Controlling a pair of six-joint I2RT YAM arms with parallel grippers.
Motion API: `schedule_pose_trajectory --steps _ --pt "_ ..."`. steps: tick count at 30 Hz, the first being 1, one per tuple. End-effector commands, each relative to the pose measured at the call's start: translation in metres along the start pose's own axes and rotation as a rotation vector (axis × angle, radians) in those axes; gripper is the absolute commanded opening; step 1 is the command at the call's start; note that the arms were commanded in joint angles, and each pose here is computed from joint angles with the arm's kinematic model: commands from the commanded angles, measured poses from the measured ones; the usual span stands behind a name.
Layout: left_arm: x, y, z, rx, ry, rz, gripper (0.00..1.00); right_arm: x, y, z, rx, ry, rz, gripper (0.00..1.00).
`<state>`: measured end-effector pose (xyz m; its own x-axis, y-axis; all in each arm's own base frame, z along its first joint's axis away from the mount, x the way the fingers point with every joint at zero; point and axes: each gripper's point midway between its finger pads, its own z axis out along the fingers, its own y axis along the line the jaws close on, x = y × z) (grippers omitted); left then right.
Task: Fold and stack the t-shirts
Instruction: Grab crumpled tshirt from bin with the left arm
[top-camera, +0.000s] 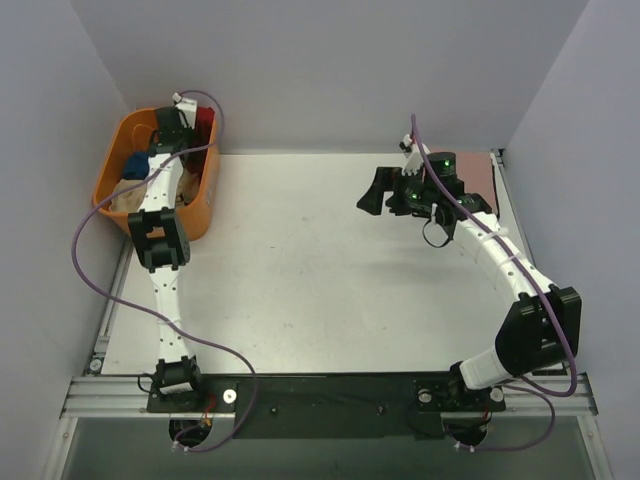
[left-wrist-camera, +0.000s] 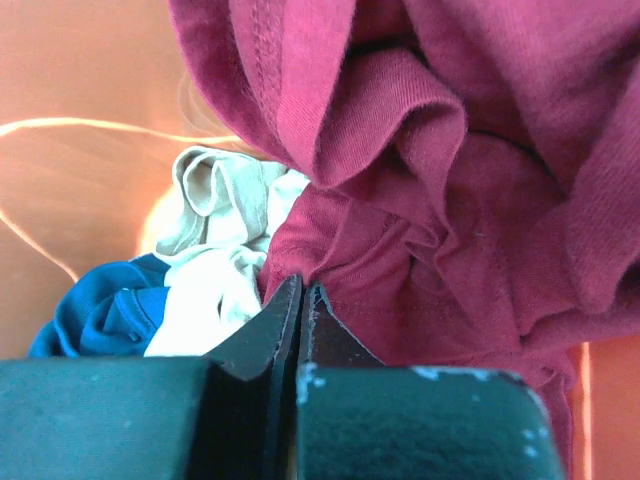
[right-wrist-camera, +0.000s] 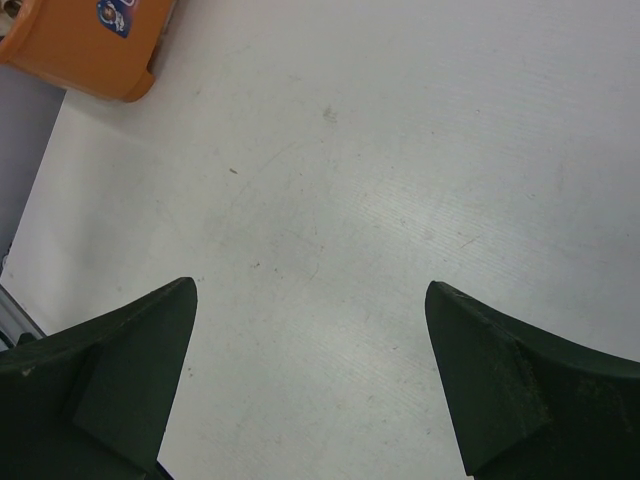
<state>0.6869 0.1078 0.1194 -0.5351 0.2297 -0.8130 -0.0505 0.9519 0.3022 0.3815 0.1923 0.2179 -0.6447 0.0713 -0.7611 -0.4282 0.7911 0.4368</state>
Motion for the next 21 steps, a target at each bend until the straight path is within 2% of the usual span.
schedule_pose_trajectory --steps 1,4,7,10,15,17,21 --pt "-0.083 0.026 -0.037 -0.041 -0.207 -0.041 0.0 -0.013 0.01 -0.001 -0.024 -0.019 -0.028 0.92" --pt "-0.121 0.041 -0.068 -0.054 -0.29 -0.069 0.0 -0.011 0.011 0.0 -0.029 -0.012 -0.024 0.92" --pt "-0.178 0.062 -0.122 -0.065 -0.424 -0.076 0.0 -0.01 0.015 0.0 -0.044 -0.01 -0.028 0.92" --pt "-0.218 0.073 -0.174 -0.055 -0.521 -0.076 0.0 -0.01 0.021 -0.002 -0.058 -0.014 -0.046 0.92" --pt "-0.265 0.087 -0.257 -0.038 -0.654 -0.093 0.0 -0.015 0.032 -0.008 -0.082 -0.046 -0.076 0.92" --pt "-0.286 0.093 -0.302 -0.036 -0.726 -0.1 0.0 -0.021 0.038 -0.014 -0.09 -0.064 -0.085 0.92" --pt "-0.332 0.101 -0.432 0.007 -0.956 -0.093 0.0 -0.039 0.059 -0.028 -0.122 -0.119 -0.119 0.91"
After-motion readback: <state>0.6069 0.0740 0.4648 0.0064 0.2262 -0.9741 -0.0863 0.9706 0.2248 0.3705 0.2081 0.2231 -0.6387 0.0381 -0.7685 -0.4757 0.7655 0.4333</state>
